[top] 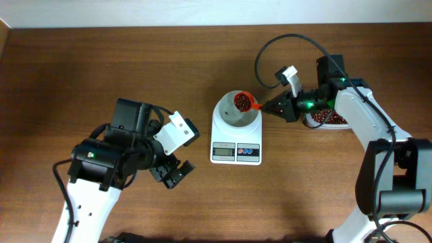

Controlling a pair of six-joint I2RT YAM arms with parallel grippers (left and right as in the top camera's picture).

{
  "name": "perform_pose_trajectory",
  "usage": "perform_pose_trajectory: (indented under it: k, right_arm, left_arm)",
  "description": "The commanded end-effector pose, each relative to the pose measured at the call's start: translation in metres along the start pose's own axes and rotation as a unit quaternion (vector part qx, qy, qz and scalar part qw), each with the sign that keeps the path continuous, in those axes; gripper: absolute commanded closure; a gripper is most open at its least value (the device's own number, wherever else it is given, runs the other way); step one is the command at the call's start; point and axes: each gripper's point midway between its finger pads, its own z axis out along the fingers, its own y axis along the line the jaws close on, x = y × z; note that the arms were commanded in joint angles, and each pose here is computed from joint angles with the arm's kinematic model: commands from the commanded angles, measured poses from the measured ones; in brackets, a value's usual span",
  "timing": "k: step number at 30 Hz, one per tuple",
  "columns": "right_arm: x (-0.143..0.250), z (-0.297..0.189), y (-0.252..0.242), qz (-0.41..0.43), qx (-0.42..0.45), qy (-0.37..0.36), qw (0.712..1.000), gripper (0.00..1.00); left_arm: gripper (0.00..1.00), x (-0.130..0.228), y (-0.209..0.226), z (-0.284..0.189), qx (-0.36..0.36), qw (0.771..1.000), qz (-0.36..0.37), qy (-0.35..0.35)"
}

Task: Scoop and weigh 50g on scale
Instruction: 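Tilt the scoop with the right gripper to pour beans into the bowl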

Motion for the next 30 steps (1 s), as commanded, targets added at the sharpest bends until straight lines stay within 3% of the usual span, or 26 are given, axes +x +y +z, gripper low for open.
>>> perform_pose_trajectory:
  k: [1,6,9,19,21,22,27,30]
  right_arm:
    - [-0.008,-0.003,0.012,-0.067,-0.013,-0.014,0.998,0.96]
    - [-0.014,-0.004,0.026,-0.082,-0.051,-0.037,0.995,0.96]
    - [-0.009,-0.003,0.011,-0.067,-0.011,-0.015,0.998,0.96]
    - [-0.004,-0.004,0.026,-0.073,-0.046,-0.017,0.996,0.96]
    - [-0.003,-0.003,0.010,-0.084,-0.003,-0.001,0.996,0.96]
    - [-0.001,-0.003,-0.001,-0.047,0.026,0.009,0.999,0.96]
    - [-0.004,-0.003,0.013,-0.066,-0.012,-0.006,0.998,0.96]
    - [-0.004,-0.003,-0.002,-0.037,0.025,0.003,0.999,0.96]
  left_arm:
    - [0.01,-0.005,0.000,-0.005,0.000,1.000,0.008,-0.011]
    - [0.01,-0.005,0.000,-0.005,0.000,1.000,0.008,-0.011]
    - [0.01,-0.005,0.000,-0.005,0.000,1.000,0.008,-0.011]
    - [0.01,-0.005,0.000,-0.005,0.000,1.000,0.008,-0.011]
    - [0.01,-0.005,0.000,-0.005,0.000,1.000,0.008,-0.011]
    - [0.01,-0.005,0.000,-0.005,0.000,1.000,0.008,-0.011]
    - [0.01,-0.005,0.000,-0.005,0.000,1.000,0.008,-0.011]
    - [0.01,-0.005,0.000,-0.005,0.000,1.000,0.008,-0.011]
